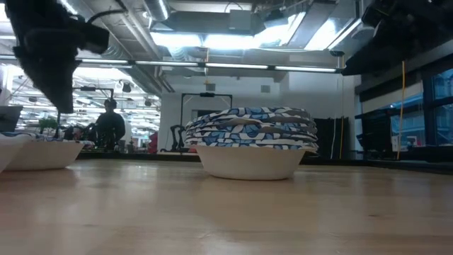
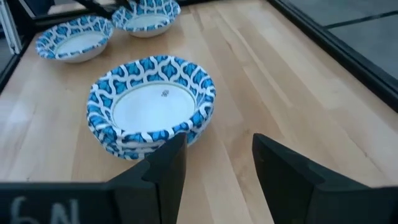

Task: Nest bowls inside each other
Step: Stack the white bowl on top of the other white bowl

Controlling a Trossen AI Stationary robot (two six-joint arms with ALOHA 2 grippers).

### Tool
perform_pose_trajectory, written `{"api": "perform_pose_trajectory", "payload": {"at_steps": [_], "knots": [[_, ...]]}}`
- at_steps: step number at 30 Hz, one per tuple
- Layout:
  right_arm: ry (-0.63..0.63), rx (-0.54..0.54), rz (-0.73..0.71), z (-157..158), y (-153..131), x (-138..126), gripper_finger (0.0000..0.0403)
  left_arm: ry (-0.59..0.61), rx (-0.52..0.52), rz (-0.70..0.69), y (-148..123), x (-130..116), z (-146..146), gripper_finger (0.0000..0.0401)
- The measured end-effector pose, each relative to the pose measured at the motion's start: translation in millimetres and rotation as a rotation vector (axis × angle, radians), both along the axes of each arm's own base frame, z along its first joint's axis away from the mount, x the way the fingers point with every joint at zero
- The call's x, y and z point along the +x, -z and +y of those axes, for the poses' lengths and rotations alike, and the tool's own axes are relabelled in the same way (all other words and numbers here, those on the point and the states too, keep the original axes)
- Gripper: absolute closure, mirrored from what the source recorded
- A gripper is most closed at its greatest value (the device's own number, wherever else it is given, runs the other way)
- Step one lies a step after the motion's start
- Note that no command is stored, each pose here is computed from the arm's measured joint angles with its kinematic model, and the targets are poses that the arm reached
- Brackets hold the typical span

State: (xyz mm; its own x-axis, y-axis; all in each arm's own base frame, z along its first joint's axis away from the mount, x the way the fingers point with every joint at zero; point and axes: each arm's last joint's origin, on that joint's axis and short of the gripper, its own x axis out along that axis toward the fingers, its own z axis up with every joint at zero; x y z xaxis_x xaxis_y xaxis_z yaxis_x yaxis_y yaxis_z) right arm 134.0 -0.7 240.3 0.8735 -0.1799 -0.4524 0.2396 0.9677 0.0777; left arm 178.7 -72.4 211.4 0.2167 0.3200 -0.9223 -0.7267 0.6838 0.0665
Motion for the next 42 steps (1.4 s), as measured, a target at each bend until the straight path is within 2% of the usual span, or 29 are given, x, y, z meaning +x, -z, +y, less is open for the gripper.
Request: {"api": "perform_pose_trajectory", "payload": {"at_steps": [5, 9, 15, 19, 26, 29, 37, 42], "knots": [[-0.001, -0.002, -0.026, 0.0, -2.3, 1.1, 0.0219, -0.046, 0.012, -0.096, 2.1, 6.1, -0.4, 0.0281], [-0.001, -0.002, -0.027, 0.0, -2.3, 1.1, 0.0219, -0.066, 0.015, -0.104, 1.7, 7.8, 3.1, 0.0281], [-0.001, -0.002, -0.03, 0.0, -2.7, 1.3, 0.0219, -0.111, -0.022, -0.177, 0.5, 15.5, 4.6, 0.0281], [0.001, 0.002, -0.037, 0.1, -3.1, 1.5, 0.0219, -0.062, -0.009, -0.169, 0.2, 17.8, 6.6, 0.0281], [0.01, 0.005, -0.088, -1.2, -7.6, 3.6, 0.0219, -0.099, -0.005, -0.167, 0.2, 20.2, 14.7, 0.0279], [0.031, 0.004, -0.101, -3.9, -8.8, 4.0, 0.0219, -0.112, -0.001, -0.164, 0.3, 20.8, 18.0, 0.0264], [0.084, 0.031, -0.132, -10.8, -11.0, 4.5, 0.0219, -0.09, 0.018, -0.14, 0.4, 21.6, 23.2, 0.0192], [0.06, 0.046, -0.151, -11.4, -12.7, 5.2, 0.0219, -0.086, -0.036, -0.138, 0.7, 22.8, 22.0, 0.0186]]}}
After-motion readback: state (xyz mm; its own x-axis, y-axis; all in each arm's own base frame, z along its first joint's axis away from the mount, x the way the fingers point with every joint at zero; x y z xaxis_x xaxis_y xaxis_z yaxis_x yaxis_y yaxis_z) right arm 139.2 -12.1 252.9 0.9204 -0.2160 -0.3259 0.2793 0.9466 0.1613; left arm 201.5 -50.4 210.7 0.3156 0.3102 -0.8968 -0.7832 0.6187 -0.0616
